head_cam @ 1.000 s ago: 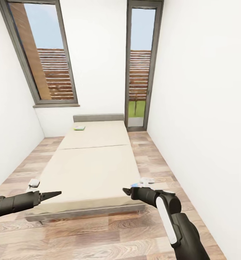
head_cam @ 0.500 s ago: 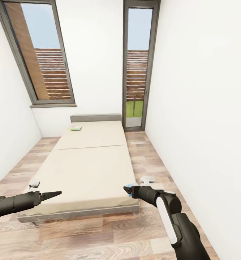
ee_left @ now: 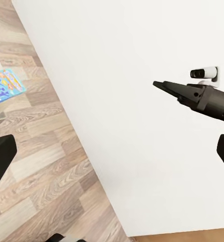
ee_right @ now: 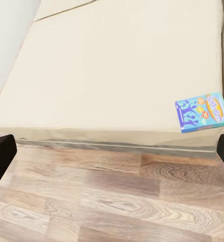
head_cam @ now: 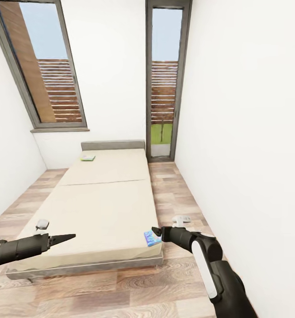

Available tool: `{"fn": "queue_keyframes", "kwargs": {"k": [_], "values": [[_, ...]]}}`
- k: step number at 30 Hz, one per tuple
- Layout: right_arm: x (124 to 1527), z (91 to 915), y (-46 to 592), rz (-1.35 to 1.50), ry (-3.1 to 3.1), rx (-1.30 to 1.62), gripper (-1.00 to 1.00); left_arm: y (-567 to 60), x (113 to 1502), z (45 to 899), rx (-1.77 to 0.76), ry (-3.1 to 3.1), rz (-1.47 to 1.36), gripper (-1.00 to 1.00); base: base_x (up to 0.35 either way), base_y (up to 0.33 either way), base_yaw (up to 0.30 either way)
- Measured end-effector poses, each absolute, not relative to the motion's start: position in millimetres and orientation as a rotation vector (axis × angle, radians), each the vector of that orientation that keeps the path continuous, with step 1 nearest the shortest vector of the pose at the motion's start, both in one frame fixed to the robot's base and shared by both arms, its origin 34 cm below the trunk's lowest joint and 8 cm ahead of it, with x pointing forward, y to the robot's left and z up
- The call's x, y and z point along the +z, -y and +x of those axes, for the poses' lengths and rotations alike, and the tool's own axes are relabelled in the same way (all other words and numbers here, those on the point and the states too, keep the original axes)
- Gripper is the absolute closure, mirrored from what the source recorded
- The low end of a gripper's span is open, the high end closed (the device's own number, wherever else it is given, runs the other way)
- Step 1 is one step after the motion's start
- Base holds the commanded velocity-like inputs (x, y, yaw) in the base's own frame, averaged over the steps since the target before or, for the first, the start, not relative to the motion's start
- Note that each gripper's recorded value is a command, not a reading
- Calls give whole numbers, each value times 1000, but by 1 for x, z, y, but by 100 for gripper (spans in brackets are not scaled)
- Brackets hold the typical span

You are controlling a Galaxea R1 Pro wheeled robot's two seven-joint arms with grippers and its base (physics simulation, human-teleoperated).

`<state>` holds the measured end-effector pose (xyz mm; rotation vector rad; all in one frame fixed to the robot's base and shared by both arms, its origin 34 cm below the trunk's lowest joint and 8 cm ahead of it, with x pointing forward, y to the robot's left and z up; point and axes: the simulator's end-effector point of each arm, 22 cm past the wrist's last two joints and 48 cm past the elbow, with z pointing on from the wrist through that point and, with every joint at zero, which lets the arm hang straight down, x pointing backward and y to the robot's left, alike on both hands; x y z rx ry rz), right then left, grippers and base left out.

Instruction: Put all the toys in the child's room - the three board games (two on the bed and one on the table), the two jigsaw puzzles on the table, and the tennis ball on the table - inside the toy box on the table in the child's room.

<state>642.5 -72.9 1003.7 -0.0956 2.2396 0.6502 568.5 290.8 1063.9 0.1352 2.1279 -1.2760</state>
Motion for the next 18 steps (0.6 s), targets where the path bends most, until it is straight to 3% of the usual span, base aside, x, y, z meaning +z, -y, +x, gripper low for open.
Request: {"fn": "queue_keyframes", "kwargs": {"k": [9, 18], "values": [[1004, 643, 73, -95, -2238, 648, -100, -291, 1064, 569, -1276, -2128, 136, -100, 144, -161, 0], [1021, 650, 91, -55, -2222, 585, -100, -289, 1063, 569, -1264, -2122, 159, -100, 25, -75, 0]]}}
